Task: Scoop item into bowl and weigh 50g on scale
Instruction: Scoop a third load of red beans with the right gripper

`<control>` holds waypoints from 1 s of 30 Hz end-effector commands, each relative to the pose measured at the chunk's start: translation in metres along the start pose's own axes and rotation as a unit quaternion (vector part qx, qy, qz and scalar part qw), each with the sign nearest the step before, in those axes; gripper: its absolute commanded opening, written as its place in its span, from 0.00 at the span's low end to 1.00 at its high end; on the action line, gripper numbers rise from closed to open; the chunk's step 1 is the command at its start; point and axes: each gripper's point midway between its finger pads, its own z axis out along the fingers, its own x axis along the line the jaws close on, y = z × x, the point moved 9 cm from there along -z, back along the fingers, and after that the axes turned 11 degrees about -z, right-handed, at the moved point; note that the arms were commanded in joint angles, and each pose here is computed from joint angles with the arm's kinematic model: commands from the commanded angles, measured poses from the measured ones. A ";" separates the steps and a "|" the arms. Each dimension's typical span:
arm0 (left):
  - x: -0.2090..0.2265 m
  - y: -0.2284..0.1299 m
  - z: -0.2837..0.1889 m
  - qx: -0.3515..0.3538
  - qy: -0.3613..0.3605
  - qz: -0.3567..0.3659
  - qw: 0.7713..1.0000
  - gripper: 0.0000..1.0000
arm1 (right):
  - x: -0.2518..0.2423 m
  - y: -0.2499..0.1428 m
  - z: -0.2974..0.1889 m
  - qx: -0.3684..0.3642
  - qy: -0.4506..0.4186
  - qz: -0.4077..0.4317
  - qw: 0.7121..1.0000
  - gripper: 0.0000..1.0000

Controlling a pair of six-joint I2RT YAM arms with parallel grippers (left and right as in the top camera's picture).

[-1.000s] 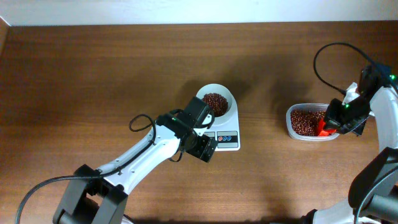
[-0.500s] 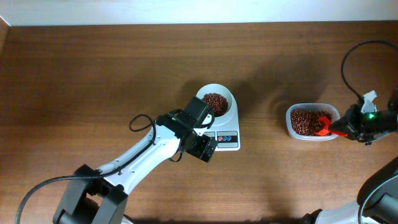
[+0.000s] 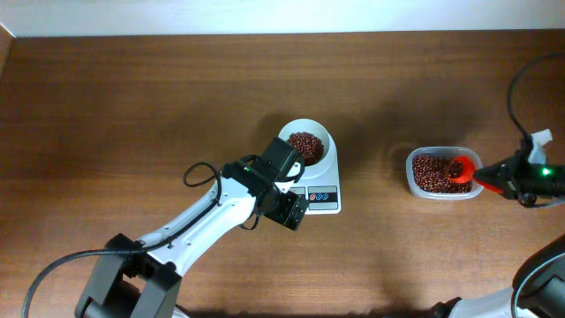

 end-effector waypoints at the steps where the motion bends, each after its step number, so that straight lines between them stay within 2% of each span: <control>1: -0.002 -0.002 -0.004 -0.005 -0.010 0.009 1.000 0.99 | -0.001 -0.001 -0.011 -0.039 0.063 -0.012 0.997 0.04; 21: -0.002 -0.001 -0.004 -0.006 -0.010 0.009 1.000 0.99 | 0.008 -0.003 -0.017 -0.066 0.124 -0.051 0.989 0.04; 24: -0.002 -0.002 -0.004 -0.005 -0.010 0.009 1.000 0.99 | 0.001 -0.006 -0.015 -0.042 0.082 -0.046 0.995 0.04; 27: -0.002 -0.001 -0.004 -0.005 -0.010 0.009 1.000 0.99 | -0.009 -0.005 -0.011 -0.014 0.015 0.019 1.000 0.04; 30: -0.002 -0.002 -0.004 -0.005 -0.010 0.009 1.000 0.99 | -0.002 -0.002 0.004 0.017 -0.028 0.019 0.999 0.04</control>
